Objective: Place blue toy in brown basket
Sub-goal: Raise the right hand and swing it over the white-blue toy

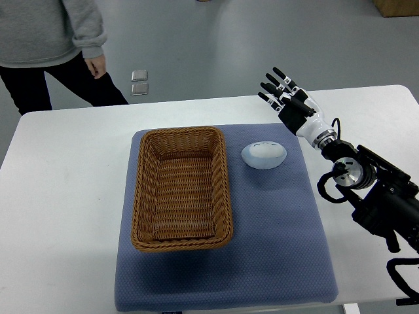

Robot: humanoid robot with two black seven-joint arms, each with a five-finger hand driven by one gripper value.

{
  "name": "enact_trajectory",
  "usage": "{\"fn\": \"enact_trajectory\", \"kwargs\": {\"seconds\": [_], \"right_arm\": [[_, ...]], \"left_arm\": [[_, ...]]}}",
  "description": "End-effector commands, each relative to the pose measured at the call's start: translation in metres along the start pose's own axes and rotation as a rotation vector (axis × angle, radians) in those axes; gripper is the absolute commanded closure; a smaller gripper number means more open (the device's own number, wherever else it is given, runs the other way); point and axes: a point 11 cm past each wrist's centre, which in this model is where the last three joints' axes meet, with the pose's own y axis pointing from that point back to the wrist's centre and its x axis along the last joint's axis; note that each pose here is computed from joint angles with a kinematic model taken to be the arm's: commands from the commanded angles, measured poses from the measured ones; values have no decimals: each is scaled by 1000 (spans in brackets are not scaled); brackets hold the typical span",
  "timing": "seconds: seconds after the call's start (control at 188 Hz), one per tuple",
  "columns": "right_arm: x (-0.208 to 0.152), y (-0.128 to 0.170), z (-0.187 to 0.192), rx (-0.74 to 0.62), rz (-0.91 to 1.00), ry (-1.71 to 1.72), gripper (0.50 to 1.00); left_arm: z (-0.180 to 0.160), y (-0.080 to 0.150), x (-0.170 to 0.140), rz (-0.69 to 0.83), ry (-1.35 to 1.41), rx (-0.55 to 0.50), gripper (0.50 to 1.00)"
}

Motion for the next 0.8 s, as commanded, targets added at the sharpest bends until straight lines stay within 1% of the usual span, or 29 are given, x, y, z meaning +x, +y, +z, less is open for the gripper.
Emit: {"fn": "enact_trajectory", "kwargs": {"seconds": [0.0,0.293,0.384,0.512,0.522,0.576,0.688,0.794], "right_arm": [[0,0,0,0,0,0,589],[-5,-3,-6,-1,-14,13,589],[-24,-15,-20,-11,-79,70,589],[-40,-22,-31,-149,-162,334,589],[-46,-25,-33,-175,-182,396,589],[-62,-31,-40,-222,-235,530,589],[-81,-38,-55,-324,-333,824,589],[-96,-41,-64,-468,-438,1194,589]], "left_arm": [[0,0,0,0,0,0,500],[0,0,-1,-1,-2,-1,500],[0,0,-1,-1,-2,0,500],[0,0,-2,-4,-4,0,500],[0,0,-2,-4,-4,0,500],[0,0,-2,-7,-4,-1,500],[0,0,-3,-10,-4,-1,500],[0,0,-3,-9,-2,-2,500]]}}
